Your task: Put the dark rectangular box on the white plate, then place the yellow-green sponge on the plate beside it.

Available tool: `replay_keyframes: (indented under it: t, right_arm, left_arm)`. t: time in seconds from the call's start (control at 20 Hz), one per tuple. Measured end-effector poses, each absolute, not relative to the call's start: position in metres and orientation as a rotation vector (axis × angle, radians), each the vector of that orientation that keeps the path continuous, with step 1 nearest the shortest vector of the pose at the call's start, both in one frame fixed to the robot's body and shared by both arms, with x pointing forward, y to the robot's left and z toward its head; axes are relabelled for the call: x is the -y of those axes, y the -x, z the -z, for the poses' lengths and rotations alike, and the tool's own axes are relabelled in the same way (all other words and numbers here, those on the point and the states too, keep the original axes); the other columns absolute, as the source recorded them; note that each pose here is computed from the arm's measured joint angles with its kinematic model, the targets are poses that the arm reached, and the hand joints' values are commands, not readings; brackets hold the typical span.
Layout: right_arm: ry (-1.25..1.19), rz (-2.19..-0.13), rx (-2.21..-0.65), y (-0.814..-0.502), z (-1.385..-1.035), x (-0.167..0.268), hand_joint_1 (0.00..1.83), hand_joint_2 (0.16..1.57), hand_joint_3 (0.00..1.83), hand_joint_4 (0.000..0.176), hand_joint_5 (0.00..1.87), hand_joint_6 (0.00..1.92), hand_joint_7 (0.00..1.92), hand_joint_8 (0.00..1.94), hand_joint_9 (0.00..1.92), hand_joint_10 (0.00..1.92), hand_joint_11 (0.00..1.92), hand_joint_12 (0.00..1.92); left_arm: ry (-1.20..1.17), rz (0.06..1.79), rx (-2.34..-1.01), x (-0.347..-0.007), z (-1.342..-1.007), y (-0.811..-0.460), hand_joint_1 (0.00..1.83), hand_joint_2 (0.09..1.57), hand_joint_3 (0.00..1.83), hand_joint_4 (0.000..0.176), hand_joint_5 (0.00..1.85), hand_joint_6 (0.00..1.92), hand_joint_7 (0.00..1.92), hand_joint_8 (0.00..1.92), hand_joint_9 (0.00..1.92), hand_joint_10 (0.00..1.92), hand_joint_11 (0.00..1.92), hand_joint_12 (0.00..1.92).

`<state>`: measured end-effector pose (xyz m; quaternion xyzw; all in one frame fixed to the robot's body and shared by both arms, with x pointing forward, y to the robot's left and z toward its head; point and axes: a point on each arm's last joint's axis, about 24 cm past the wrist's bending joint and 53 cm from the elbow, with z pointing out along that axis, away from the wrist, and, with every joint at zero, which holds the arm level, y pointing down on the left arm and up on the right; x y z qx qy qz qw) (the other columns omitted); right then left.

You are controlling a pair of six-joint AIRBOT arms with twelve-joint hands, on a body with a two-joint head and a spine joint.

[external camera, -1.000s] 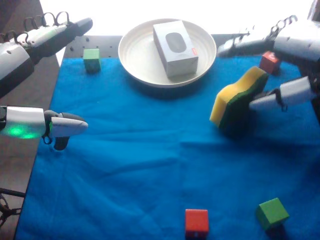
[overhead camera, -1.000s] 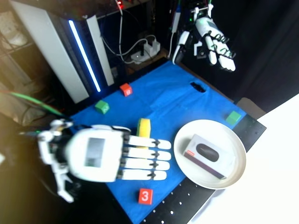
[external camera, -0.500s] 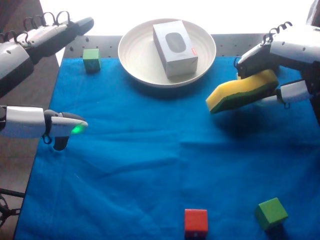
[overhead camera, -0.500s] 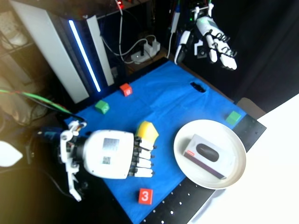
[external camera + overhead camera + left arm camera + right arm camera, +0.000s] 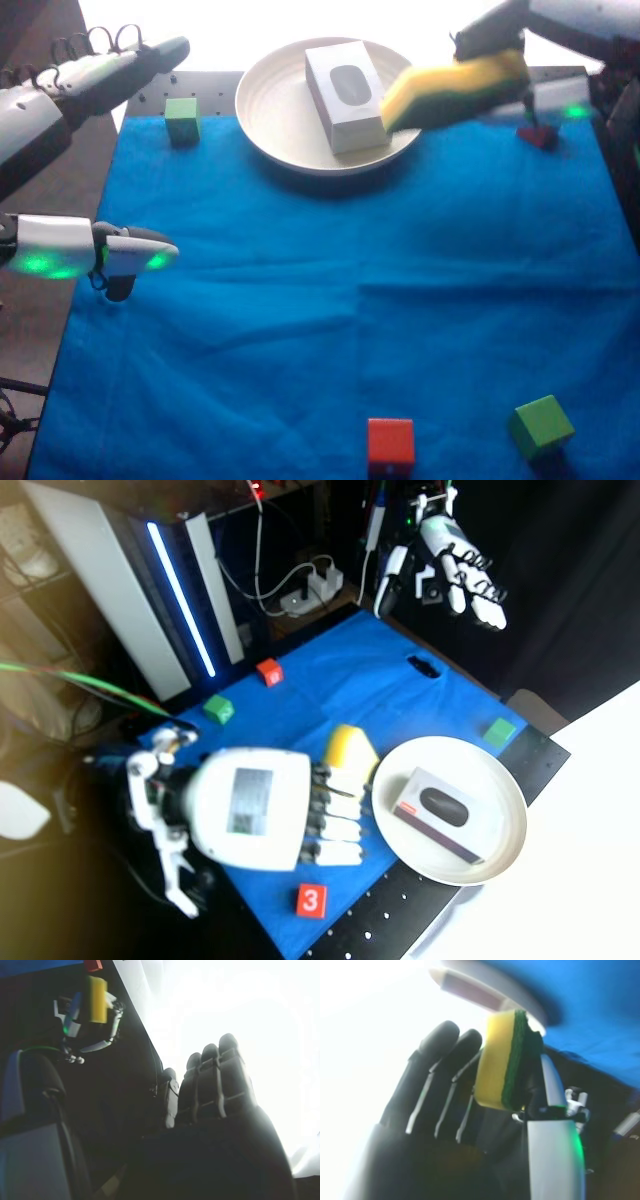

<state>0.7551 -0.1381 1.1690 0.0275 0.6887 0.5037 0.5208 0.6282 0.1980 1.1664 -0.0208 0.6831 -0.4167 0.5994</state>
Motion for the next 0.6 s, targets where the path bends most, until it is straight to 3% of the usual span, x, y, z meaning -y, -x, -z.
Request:
replay_keyframes:
  t: [0.05,0.1,0.15,0.2,0.25,0.4,0.5,0.6]
  right_arm:
    - [-0.069,-1.225,-1.626,-0.76,-1.176,0.131,1.23,1.1,0.0,0.006,1.04,0.84,1.0,1.07,0.8,1.15,0.68,1.57]
    - [-0.07,-1.24,-1.605,-0.764,-1.182,0.125,1.23,1.09,0.0,0.004,1.02,0.86,1.03,1.03,0.8,1.16,0.6,1.55]
    - [-0.067,-1.255,-1.582,-0.769,-1.187,0.115,1.23,1.09,0.0,0.001,1.0,0.89,1.05,0.99,0.86,1.11,0.67,1.48]
    - [-0.066,-1.261,-1.573,-0.771,-1.189,0.111,1.22,1.1,0.0,0.025,0.99,0.94,1.02,0.99,0.87,1.06,0.72,1.39]
    - [-0.066,-1.272,-1.562,-0.775,-1.192,0.102,1.22,1.1,0.0,0.029,0.98,0.97,1.02,1.0,0.87,1.04,0.73,1.37]
    - [-0.102,-1.299,-1.521,-0.789,-1.203,0.086,1.23,1.1,0.0,0.0,0.97,0.95,1.04,0.99,0.91,1.07,0.77,1.35]
    - [-0.119,-1.316,-1.5,-0.795,-1.209,0.076,1.24,1.08,0.0,0.0,0.98,0.96,1.13,0.82,1.03,1.04,0.9,1.42]
    - [-0.131,-1.306,-1.514,-0.802,-1.203,0.064,1.23,1.09,0.0,0.002,0.95,1.01,1.09,0.88,1.0,1.07,0.89,1.45]
  left_arm:
    - [0.044,0.97,-1.586,-0.196,-1.165,-0.627,0.88,0.85,0.0,0.162,0.0,0.0,0.0,0.0,0.0,0.0,0.01,0.0]
    - [0.042,0.971,-1.587,-0.196,-1.165,-0.627,0.88,0.84,0.0,0.165,0.0,0.0,0.0,0.0,0.0,0.0,0.01,0.01]
    - [0.046,0.969,-1.585,-0.197,-1.165,-0.628,0.88,0.84,0.0,0.174,0.0,0.0,0.0,0.0,0.0,0.0,0.01,0.0]
    - [0.046,0.967,-1.584,-0.198,-1.166,-0.629,0.88,0.84,0.0,0.176,0.0,0.0,0.0,0.0,0.0,0.0,0.01,0.0]
    - [0.045,0.962,-1.584,-0.199,-1.166,-0.63,0.87,0.83,0.0,0.176,0.0,0.0,0.0,0.0,0.0,0.0,0.02,0.01]
    - [0.05,0.966,-1.584,-0.199,-1.164,-0.631,0.87,0.83,0.0,0.175,0.0,0.0,0.0,0.0,0.0,0.0,0.03,0.02]
    - [0.047,0.969,-1.59,-0.197,-1.161,-0.632,0.86,0.84,0.0,0.176,0.0,0.0,0.0,0.0,0.0,0.0,0.04,0.02]
    - [0.045,0.975,-1.593,-0.196,-1.159,-0.632,0.85,0.83,0.0,0.176,0.0,0.0,0.0,0.0,0.0,0.0,0.04,0.02]
